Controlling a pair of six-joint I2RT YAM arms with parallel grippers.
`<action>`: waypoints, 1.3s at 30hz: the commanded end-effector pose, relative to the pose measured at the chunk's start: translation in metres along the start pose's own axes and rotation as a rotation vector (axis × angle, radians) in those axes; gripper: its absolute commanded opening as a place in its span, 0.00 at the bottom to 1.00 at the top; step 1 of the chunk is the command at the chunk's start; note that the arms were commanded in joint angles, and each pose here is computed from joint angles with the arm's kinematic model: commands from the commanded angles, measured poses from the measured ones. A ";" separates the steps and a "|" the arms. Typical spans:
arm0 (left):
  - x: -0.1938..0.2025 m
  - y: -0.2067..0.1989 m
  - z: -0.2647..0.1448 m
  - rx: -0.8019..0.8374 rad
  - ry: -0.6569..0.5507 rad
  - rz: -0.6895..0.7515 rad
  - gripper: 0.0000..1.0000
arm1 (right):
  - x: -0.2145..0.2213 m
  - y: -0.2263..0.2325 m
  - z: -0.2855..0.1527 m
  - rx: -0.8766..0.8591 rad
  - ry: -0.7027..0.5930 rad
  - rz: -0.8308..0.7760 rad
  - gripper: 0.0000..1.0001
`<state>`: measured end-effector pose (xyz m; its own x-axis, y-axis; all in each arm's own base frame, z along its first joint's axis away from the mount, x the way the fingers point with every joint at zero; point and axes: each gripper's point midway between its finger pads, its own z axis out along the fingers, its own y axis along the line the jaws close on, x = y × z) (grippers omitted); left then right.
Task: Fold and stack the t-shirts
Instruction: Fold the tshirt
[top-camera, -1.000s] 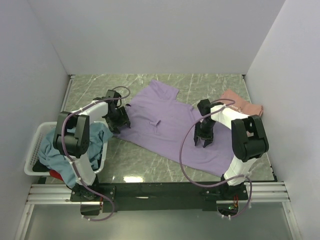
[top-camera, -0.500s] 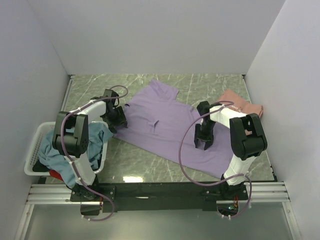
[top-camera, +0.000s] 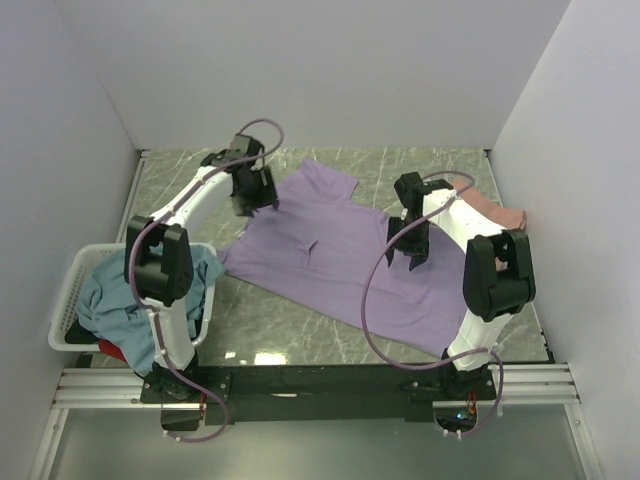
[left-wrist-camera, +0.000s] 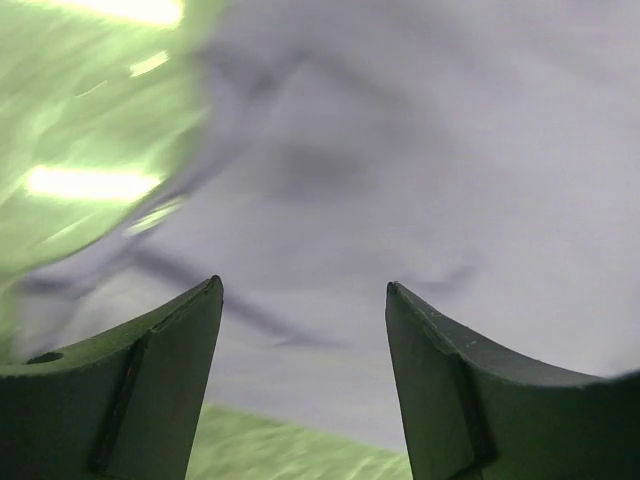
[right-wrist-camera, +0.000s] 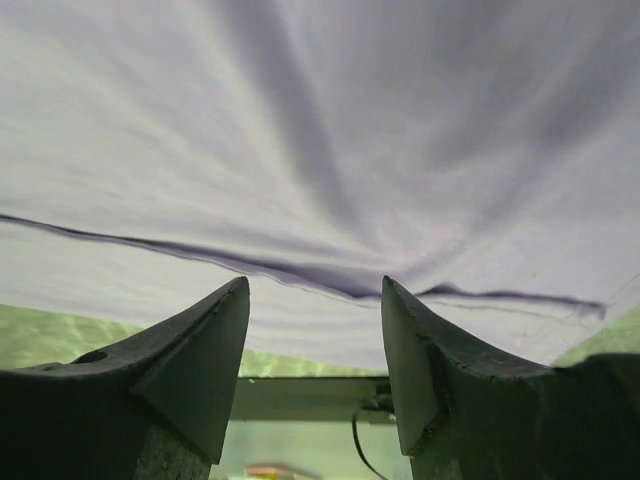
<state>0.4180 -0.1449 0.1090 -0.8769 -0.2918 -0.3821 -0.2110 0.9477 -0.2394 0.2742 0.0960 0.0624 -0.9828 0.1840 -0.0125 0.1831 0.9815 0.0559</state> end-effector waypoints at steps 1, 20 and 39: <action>0.004 -0.044 0.004 0.092 0.032 0.055 0.72 | -0.012 -0.002 -0.018 0.020 -0.055 -0.009 0.62; 0.079 0.025 0.079 -0.078 0.176 0.119 0.72 | 0.042 -0.012 0.077 0.038 0.160 0.080 0.61; 0.097 0.044 0.055 -0.103 0.172 0.132 0.74 | 0.076 0.003 0.075 0.007 0.157 0.084 0.61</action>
<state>0.3724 -0.1549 0.0246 -0.9294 -0.1852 -0.3192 -0.1324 0.9747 -0.1798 0.1960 0.1151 0.0091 -0.9490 0.2565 0.1835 0.2704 0.9612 0.0549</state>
